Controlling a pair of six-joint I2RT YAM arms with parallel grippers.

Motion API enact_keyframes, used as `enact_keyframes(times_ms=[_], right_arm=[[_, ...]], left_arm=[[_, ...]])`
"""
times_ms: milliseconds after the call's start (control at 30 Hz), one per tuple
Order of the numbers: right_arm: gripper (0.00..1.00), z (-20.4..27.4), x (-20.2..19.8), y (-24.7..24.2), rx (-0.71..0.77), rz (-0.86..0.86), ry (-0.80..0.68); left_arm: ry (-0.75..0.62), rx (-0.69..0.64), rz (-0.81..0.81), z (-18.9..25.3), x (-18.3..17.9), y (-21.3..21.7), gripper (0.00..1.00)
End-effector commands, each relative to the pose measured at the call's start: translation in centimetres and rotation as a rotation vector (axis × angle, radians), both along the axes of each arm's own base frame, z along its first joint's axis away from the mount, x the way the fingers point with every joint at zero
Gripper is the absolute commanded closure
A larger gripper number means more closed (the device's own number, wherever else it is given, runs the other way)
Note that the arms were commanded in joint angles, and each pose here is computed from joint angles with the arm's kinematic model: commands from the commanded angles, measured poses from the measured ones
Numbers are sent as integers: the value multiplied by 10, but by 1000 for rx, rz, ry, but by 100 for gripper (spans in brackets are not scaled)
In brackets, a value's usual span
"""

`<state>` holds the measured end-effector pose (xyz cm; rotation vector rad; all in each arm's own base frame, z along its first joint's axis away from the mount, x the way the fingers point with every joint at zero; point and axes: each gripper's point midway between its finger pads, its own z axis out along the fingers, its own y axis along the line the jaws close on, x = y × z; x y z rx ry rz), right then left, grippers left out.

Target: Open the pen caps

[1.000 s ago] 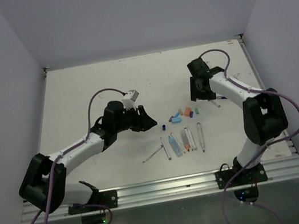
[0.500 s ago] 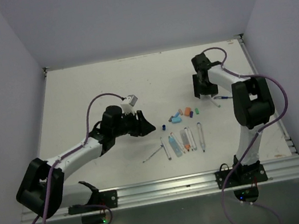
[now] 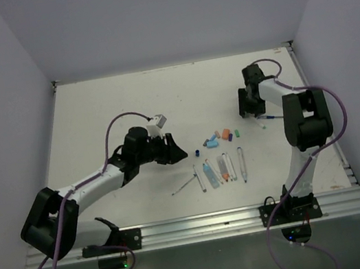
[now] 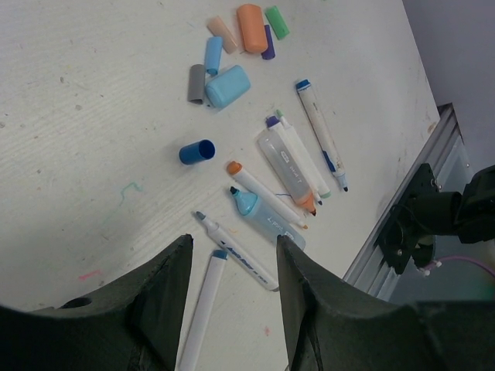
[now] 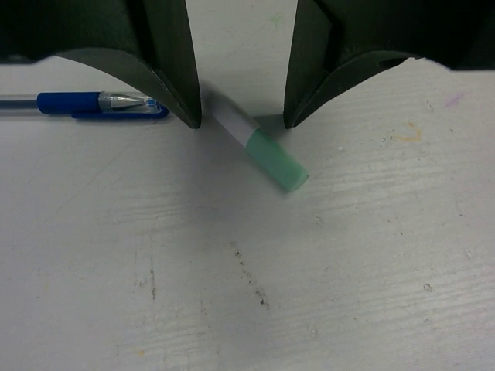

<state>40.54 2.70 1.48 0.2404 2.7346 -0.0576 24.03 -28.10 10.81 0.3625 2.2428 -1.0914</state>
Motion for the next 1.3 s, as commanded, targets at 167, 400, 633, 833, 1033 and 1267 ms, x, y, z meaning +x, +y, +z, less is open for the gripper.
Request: enact_keyframes(times_ms=[167,400,633,833,1033,1267], right_arm=[[76,-21,-29,25,143,5,18],[98,-23,-36,25,137,26,9],[100,39,-27,54,166,128,-132],[100,83,-73,117,208,299,-187],[100,118,-125,168,421,423,-269],[100,114,-152,184,495,492,-267]], left_arm=[[-38,-20,-25,8,6,-5,49],[-15,-63,-47,15,5,-13,49],[8,-138,-70,36,6,-25,49],[15,-233,-89,59,10,-37,45],[48,-295,-93,68,12,-43,44],[112,-388,-108,67,8,-51,44]])
